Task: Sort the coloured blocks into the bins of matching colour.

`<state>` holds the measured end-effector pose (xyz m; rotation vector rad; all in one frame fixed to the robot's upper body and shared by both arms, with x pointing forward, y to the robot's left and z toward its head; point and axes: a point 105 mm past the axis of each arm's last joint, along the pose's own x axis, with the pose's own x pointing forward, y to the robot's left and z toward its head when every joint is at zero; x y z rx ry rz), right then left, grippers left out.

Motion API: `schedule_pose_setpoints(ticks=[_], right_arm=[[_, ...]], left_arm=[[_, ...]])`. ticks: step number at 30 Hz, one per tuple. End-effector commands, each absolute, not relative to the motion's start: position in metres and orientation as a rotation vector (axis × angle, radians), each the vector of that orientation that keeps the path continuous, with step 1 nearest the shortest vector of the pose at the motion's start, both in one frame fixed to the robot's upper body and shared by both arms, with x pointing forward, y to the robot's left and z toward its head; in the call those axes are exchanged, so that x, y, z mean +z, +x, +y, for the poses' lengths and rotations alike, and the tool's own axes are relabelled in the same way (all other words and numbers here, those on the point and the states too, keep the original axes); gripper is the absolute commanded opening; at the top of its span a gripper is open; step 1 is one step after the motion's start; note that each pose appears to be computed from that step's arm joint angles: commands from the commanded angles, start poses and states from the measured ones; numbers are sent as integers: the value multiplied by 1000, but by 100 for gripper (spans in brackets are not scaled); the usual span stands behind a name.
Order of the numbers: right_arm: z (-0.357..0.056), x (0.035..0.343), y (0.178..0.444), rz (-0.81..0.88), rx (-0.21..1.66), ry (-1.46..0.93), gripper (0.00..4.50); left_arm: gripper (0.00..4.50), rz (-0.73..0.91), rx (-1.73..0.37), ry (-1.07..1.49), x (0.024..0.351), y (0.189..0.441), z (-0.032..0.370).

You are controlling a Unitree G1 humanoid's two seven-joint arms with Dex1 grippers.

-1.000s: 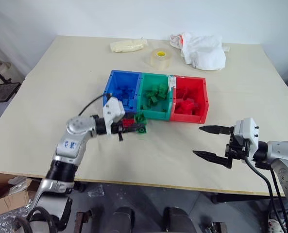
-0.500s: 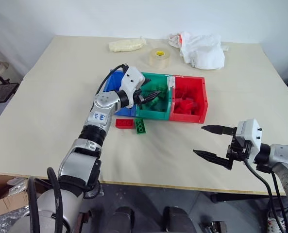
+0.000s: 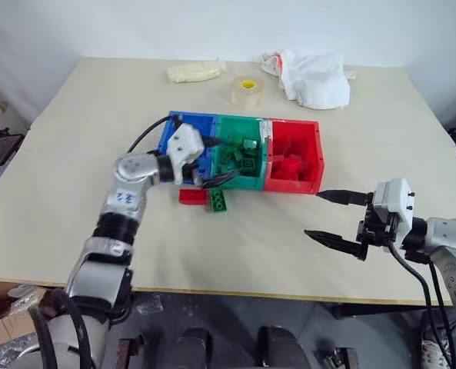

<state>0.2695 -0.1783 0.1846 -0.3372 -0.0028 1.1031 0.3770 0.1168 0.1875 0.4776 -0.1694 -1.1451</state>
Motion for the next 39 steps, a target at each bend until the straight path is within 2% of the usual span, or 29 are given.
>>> schedule_pose_setpoints(ticks=[1,8,12,16,20,27,32,39], right_arm=[[-177,190,269,-14,1152,-366,450],[-179,193,276,-1,1199,-361,450],[-176,191,281,4,1228,-361,450],[-171,193,285,-9,1253,-361,450],[-170,193,285,-12,1259,-363,450],[-168,189,280,-12,1254,-357,450],[-170,188,276,-12,1228,-358,450],[-175,187,270,-9,1190,-354,450]], left_arm=[[445,-192,-1161,492,200,351,139],[445,33,-1125,459,164,293,211],[445,79,-1063,443,156,283,233],[445,81,-1053,426,156,283,232],[445,71,-1051,426,154,290,224],[445,69,-1035,474,127,338,194],[445,66,-1067,469,113,358,176],[445,59,-1090,468,107,373,161]])
